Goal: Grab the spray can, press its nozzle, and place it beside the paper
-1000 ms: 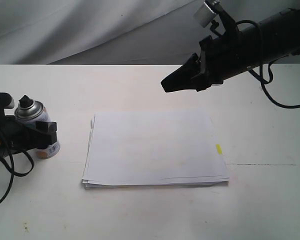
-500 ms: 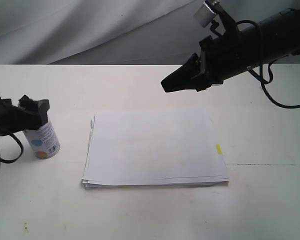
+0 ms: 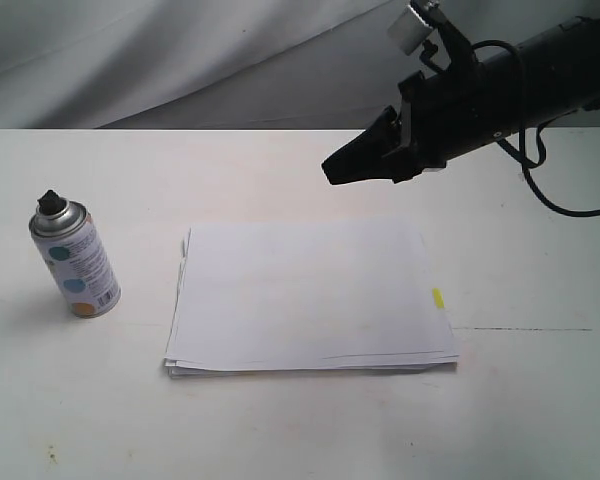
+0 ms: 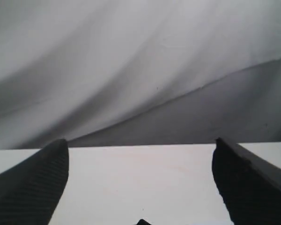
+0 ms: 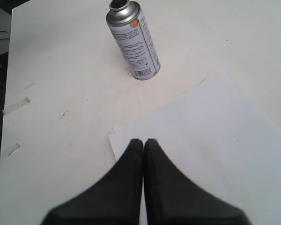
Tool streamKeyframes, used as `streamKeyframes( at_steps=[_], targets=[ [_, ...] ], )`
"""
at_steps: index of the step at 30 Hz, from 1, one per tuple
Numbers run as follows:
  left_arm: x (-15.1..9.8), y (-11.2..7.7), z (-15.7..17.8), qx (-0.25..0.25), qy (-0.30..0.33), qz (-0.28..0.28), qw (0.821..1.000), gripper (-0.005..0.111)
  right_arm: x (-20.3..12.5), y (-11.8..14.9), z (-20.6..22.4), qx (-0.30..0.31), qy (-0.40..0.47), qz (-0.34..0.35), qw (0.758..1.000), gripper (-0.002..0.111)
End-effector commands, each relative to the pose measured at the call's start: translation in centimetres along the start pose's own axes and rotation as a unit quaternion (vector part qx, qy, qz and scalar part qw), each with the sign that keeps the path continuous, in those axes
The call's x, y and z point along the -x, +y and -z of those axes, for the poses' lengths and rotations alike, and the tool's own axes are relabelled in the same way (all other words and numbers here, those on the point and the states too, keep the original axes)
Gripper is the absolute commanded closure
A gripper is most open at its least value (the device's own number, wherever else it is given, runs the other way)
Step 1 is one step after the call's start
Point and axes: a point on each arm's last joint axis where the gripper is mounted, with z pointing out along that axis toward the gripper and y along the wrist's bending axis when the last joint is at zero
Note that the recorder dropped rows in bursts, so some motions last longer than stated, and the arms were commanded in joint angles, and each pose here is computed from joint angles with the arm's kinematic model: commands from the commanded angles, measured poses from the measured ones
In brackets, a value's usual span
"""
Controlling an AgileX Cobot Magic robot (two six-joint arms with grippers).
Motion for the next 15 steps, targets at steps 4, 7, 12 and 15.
streamKeyframes(
  at_steps=[4, 7, 12, 15],
  targets=[
    [1.1, 0.1, 7.4, 0.016, -0.002, 0.004, 1.0, 0.035, 0.4, 0.3, 0.3, 0.001, -0.005, 0.005, 1.0, 0.108],
    [0.8, 0.2, 9.6, 0.02, 0.001, 0.01, 1.0, 0.048, 0.4, 0.3, 0.3, 0.001, -0.005, 0.006, 1.0, 0.108],
    [0.5, 0.2, 12.3, 0.022, -0.012, 0.014, 1.0, 0.079, 0.4, 0.3, 0.3, 0.001, -0.005, 0.006, 1.0, 0.108],
    [0.4, 0.2, 13.3, 0.02, -0.024, 0.02, 0.999, 0.098, 0.4, 0.3, 0.3, 0.001, -0.005, 0.006, 1.0, 0.108]
  ],
)
